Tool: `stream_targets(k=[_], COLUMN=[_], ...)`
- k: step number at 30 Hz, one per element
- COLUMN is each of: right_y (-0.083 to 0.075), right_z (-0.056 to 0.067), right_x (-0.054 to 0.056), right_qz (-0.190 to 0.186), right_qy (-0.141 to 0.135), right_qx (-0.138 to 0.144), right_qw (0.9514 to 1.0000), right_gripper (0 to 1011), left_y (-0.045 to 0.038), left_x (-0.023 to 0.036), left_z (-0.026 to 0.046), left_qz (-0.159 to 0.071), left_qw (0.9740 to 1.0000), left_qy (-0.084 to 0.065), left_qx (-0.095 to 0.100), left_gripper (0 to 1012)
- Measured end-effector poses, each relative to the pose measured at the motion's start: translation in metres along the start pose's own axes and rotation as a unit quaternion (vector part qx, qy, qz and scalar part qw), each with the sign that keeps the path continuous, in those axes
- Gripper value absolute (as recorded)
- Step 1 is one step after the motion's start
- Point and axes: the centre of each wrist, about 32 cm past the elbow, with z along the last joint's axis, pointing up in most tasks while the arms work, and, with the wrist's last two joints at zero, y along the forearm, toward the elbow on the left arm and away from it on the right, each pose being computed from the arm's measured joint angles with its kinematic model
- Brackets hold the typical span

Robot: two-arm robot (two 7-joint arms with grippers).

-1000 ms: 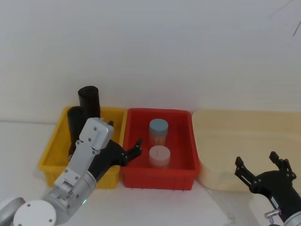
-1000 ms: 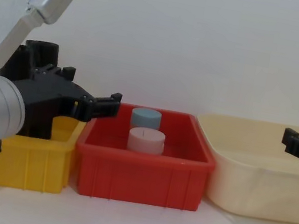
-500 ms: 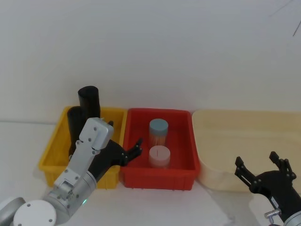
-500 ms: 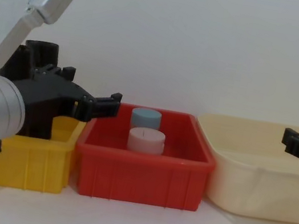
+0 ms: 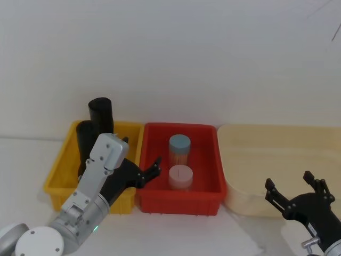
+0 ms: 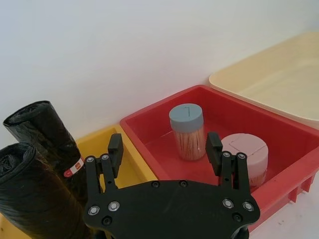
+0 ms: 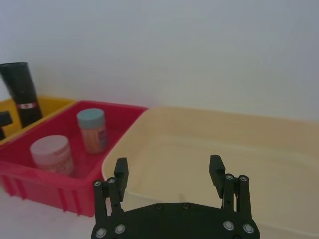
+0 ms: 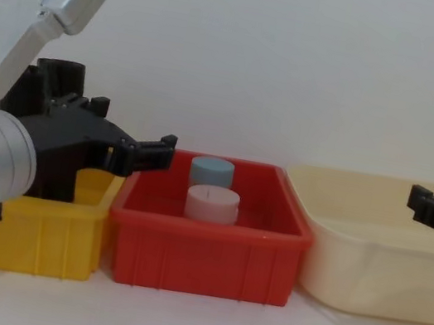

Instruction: Pick up the garbage bag with the one hand and transfer it to the other hand.

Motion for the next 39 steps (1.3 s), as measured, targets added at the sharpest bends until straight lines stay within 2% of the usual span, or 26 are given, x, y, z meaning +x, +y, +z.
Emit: stream_targets(k=[11,16,20,27,39], right_y=[0.007,0.016,0.029,0.051,0.084], right_z=[0.015,0.024,0.033,0.041,0.046], right_x=[0.004,0.002,-0.002,-0.01,-0.024], right_qz=[0.058,0.097,0.126,0.159,0.192], right_qy=[-0.014,-0.024,-0.037,-0.055,-0.075], right_qx=[0.0,-0.002,-0.008,-0.026,-0.058], right_qw=[0.9982,0.995,0.9913,0.9855,0.9768], right_gripper=[1001,1001,1001,1001,1001], left_y=[0.0,0.0,0.0,0.0,0.0], left_x=[0.0,0.0,0.0001,0.0,0.0], left_z=[0.0,0.0,0.0,0.0,0.0], left_qz=[0.0,0.0,0.0,0.0,0.0], left_qw=[1.0,1.0,1.0,1.0,1.0], left_qy=[0.0,0.0,0.0,0.0,0.0], left_qx=[0.0,0.0,0.0,0.0,0.0], left_gripper=[1002,1002,1001,1002,1002])
